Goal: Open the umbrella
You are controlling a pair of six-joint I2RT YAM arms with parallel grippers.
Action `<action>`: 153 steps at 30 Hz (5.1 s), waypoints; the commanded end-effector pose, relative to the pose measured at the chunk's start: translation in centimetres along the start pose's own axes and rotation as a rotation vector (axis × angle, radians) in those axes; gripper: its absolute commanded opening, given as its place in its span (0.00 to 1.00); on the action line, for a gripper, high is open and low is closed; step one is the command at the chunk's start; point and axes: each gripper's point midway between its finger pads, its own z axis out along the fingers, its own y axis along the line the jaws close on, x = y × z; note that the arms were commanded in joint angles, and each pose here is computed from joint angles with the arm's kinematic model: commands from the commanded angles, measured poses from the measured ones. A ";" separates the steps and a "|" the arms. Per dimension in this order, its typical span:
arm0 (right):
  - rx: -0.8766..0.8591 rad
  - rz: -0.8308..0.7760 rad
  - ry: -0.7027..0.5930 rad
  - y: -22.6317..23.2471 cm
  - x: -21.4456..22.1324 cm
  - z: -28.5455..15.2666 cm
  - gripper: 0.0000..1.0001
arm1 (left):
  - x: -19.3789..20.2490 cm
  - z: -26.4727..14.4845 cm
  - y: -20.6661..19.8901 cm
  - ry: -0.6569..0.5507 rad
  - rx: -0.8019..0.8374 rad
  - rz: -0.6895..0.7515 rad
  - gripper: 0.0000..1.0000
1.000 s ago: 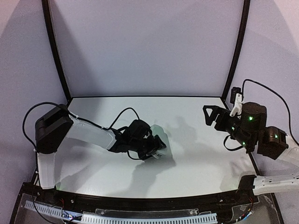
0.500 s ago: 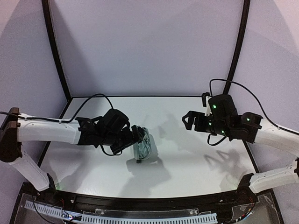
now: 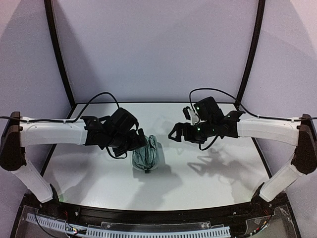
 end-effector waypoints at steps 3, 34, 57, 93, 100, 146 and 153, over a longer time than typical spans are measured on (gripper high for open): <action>-0.088 -0.093 0.067 3.6 -0.3 3.5 0.95 | -0.5 -0.1 2.4 0.002 -0.063 -0.012 0.98; 0.249 -0.289 0.292 4.9 4.9 13.4 0.99 | 1.6 -0.7 9.5 -0.032 -0.017 -0.247 0.79; -0.048 -0.422 -0.010 11.9 -1.3 10.9 0.00 | 0.4 -2.4 8.0 -0.060 0.051 -0.210 0.77; -0.600 -1.483 -0.308 13.3 4.7 -15.1 0.00 | 2.1 -15.9 -6.9 0.167 0.787 0.245 0.94; -0.809 -1.494 -0.261 13.1 8.9 -18.1 0.00 | 1.6 -16.3 -5.8 0.120 0.756 0.244 0.95; -0.544 -1.487 -0.296 12.4 3.3 -15.0 0.00 | 6.7 -12.9 -12.2 0.368 0.744 0.237 0.39; -0.419 -1.440 -0.297 11.0 2.1 -13.2 0.04 | 6.1 -12.5 -13.1 0.325 0.776 0.234 0.01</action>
